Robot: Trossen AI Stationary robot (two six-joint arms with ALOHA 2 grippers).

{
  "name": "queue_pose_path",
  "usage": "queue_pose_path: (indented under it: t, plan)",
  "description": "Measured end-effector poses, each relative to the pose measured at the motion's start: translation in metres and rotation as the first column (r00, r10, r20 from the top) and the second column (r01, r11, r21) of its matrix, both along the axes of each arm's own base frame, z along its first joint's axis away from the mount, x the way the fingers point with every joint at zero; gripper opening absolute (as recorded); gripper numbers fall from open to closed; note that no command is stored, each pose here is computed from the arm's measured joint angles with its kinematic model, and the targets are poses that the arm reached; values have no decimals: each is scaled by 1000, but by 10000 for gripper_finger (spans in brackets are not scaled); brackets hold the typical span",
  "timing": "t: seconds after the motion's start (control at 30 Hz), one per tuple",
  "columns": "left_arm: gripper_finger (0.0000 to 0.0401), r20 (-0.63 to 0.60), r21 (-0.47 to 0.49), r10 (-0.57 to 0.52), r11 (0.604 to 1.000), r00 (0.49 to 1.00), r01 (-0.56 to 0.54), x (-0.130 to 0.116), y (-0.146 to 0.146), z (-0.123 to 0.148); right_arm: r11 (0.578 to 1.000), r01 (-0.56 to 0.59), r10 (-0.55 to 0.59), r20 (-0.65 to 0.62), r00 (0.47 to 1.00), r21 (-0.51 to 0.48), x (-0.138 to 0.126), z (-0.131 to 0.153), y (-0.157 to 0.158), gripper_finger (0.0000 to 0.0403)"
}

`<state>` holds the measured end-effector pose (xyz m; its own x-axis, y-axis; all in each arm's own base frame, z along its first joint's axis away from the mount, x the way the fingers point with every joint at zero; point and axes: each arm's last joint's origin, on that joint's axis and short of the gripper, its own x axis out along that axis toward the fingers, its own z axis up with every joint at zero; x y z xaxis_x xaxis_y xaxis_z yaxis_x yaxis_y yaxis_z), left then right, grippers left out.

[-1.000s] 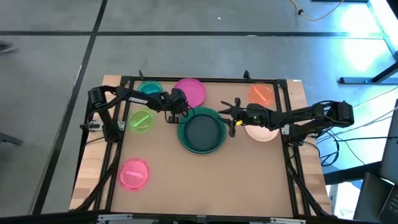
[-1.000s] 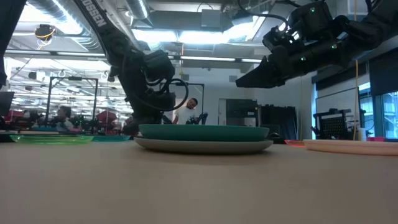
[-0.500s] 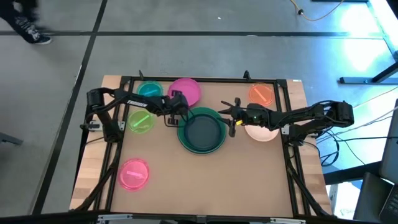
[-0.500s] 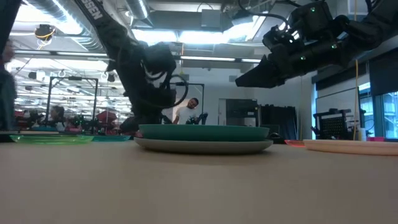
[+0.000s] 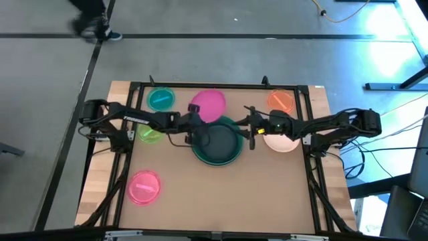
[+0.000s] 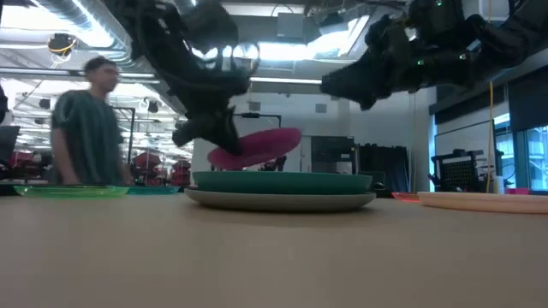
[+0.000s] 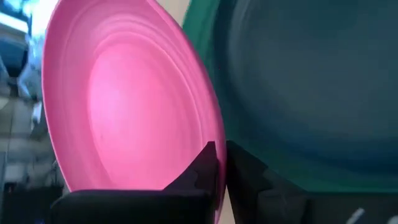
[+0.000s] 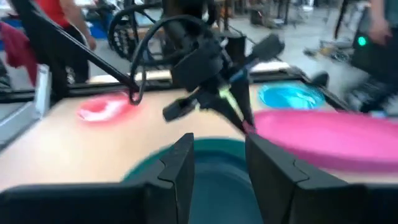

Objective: Stack plastic plates
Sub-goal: Stack the pink plate on the dark blue plate

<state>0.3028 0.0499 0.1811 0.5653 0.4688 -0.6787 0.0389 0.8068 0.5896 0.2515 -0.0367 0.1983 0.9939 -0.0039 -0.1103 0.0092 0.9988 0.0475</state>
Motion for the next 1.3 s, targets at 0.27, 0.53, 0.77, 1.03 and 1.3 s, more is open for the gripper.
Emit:
queue_pose_path:
  t: [0.27,0.53,0.77,1.03,1.3]
  plan:
    - [17,123,-76,-130,987,984,140,10,-51,5,996,-83,86,68,994,-45,-11,22,20,134]
    - [17,220,-149,-207,959,953,242,16,-89,4,986,-161,166,96,981,-52,-29,42,39,134]
    - [18,201,-170,-191,959,961,226,19,-93,-7,981,-191,192,33,981,-15,-39,42,46,134]
    - [35,209,-201,-152,960,966,194,18,-92,-8,987,-159,163,-161,973,36,-42,24,45,134]
    - [96,234,-274,-61,954,970,126,18,-89,-8,987,-133,157,-335,929,93,-48,7,45,134]
